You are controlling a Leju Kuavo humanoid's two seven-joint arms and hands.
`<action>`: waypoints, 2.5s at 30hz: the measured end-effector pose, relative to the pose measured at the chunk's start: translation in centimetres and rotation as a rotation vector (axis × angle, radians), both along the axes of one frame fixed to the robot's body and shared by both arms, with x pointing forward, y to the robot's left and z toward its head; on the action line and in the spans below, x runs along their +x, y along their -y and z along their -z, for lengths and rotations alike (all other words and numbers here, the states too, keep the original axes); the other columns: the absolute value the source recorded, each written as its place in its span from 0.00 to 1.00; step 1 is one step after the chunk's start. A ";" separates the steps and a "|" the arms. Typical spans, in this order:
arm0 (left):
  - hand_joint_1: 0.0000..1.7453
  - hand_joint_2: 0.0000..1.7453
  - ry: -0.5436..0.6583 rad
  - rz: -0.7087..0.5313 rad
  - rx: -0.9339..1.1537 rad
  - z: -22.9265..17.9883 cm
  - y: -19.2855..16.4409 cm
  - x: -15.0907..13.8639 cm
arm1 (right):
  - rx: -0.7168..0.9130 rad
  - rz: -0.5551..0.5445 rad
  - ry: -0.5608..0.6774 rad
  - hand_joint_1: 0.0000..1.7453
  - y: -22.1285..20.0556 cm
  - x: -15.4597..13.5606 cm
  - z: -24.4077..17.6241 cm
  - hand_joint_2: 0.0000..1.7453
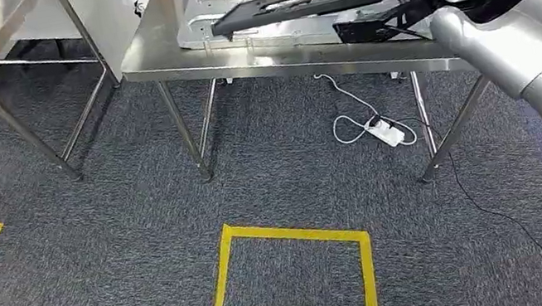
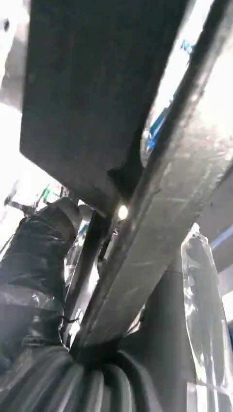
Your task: Take the parts from the cabinet and place them on the table.
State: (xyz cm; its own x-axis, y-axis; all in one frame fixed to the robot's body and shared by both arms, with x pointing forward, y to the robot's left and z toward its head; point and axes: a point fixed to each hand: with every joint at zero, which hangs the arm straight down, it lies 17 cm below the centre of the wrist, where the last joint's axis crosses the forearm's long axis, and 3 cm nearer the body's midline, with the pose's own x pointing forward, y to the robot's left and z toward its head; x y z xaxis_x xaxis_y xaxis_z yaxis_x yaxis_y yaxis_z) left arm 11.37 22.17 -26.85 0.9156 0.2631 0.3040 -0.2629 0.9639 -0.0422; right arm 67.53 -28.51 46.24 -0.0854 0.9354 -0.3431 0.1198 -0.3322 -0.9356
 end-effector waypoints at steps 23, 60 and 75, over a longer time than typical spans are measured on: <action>0.00 1.00 0.013 0.013 -0.001 -0.1 0.1 0.5 | -0.045 0.005 -0.027 1.00 -0.2 0.1 1.0 1.00; 0.00 1.00 -0.015 -0.070 -0.013 0.1 -1.0 -0.1 | -0.059 -0.060 -0.070 1.00 -5.7 0.0 3.3 1.00; 0.00 1.00 -0.014 -0.054 0.001 0.2 -1.9 0.1 | -0.055 -0.097 -0.104 1.00 -7.7 0.0 5.0 1.00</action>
